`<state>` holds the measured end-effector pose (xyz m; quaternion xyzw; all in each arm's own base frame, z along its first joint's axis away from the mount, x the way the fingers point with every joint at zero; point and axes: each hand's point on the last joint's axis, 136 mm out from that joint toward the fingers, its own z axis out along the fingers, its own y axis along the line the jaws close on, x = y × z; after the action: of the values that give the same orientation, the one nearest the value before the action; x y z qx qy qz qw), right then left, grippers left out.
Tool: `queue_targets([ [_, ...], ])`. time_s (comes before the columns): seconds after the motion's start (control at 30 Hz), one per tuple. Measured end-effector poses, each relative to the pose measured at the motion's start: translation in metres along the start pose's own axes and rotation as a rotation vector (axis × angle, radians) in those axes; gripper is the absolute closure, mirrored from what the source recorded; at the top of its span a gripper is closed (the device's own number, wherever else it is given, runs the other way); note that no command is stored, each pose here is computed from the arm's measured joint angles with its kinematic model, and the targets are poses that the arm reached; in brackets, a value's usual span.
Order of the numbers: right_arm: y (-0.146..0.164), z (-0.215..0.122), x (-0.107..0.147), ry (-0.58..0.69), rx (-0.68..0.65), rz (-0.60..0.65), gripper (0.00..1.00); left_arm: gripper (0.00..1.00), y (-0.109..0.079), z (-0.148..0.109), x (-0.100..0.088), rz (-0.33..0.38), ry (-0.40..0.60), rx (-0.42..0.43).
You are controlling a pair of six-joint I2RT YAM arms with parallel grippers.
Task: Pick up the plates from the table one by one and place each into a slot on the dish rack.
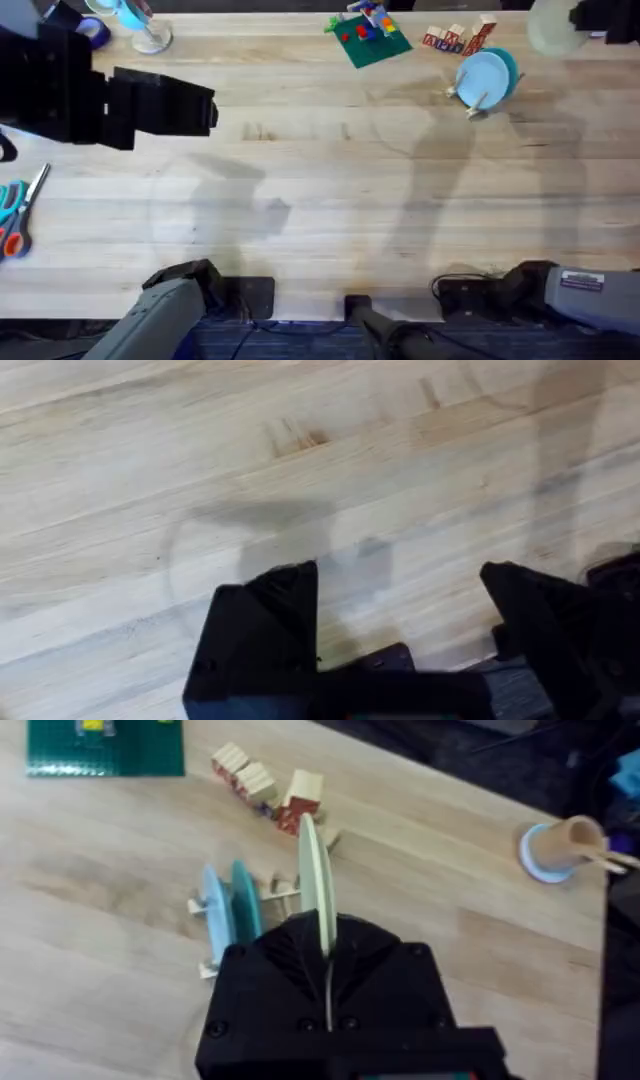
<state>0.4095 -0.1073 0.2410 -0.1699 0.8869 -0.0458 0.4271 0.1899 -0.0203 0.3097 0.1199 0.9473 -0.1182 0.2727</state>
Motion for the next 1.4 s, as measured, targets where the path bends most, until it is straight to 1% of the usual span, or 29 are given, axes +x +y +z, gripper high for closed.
queue_targets([
  [0.2, 0.009, 0.003, -0.003, 0.002, -0.023, 0.005, 0.973, 0.008, 0.0, 0.0, 0.0, 0.0, 0.0, 0.0],
  [0.7, 0.011, 0.004, 0.0, 0.012, -0.032, 0.014, 0.973, 0.008, 0.0, 0.0, 0.0, 0.0, 0.0, 0.0],
  [1.13, 0.013, 0.028, 0.019, 0.07, -0.072, 0.041, 0.973, 0.008, 0.0, 0.0, 0.0, 0.0, 0.0, 0.0],
  [1.4, 0.014, 0.031, 0.022, 0.077, -0.077, 0.044, 0.973, 0.008, 0.0, 0.0, 0.0, 0.0, 0.0, 0.0],
])
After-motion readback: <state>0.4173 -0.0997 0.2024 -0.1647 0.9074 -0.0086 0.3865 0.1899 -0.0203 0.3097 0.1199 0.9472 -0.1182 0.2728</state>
